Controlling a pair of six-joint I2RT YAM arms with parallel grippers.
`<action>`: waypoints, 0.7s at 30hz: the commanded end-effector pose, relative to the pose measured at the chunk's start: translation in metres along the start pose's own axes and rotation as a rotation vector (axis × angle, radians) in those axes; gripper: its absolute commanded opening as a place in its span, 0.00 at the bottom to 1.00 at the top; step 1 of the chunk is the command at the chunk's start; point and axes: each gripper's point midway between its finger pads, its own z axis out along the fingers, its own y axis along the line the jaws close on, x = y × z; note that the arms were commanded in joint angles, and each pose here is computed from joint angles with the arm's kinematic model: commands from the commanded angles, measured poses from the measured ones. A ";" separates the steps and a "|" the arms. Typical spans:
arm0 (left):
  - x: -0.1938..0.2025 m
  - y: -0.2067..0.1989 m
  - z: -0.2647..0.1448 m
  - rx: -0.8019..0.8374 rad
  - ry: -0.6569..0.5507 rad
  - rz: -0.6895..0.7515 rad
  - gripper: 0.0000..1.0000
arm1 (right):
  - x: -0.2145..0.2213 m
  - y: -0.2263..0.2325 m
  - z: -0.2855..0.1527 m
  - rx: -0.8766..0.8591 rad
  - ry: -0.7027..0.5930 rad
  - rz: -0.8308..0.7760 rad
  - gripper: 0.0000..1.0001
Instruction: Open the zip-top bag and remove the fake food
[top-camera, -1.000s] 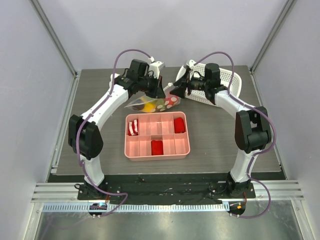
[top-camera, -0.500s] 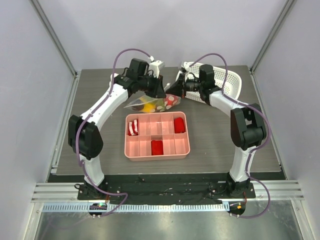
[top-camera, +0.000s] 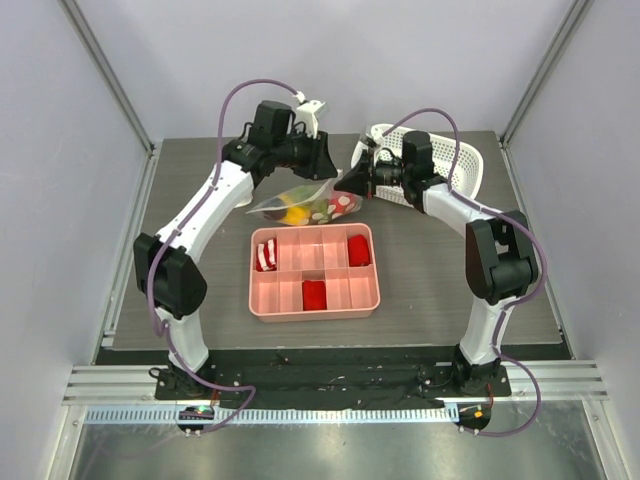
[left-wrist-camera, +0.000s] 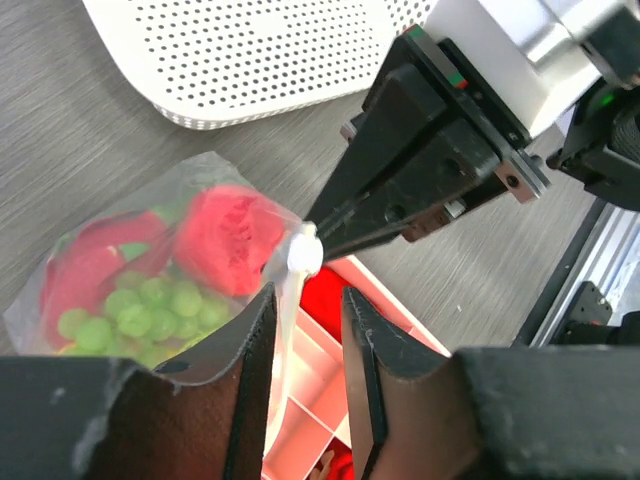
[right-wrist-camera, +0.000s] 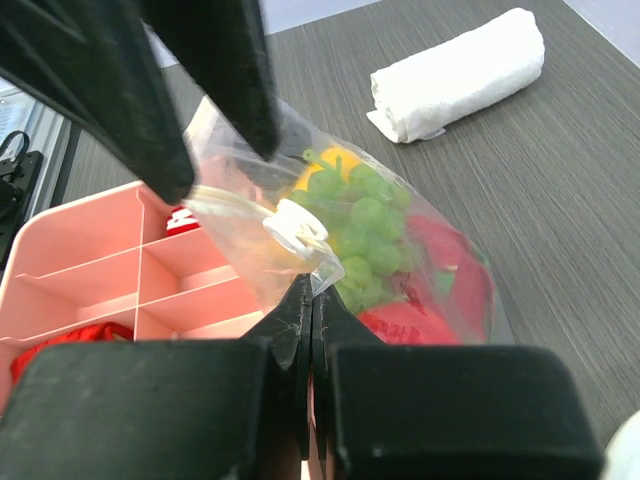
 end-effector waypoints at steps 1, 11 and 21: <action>-0.022 -0.008 0.005 0.053 -0.054 0.033 0.32 | -0.035 0.015 -0.008 -0.026 -0.039 -0.095 0.01; -0.026 -0.013 0.015 0.065 -0.063 0.053 0.30 | -0.042 0.021 -0.008 -0.049 -0.041 -0.093 0.01; -0.021 -0.007 0.021 0.050 -0.051 0.056 0.15 | -0.046 0.024 -0.010 -0.054 -0.053 -0.088 0.01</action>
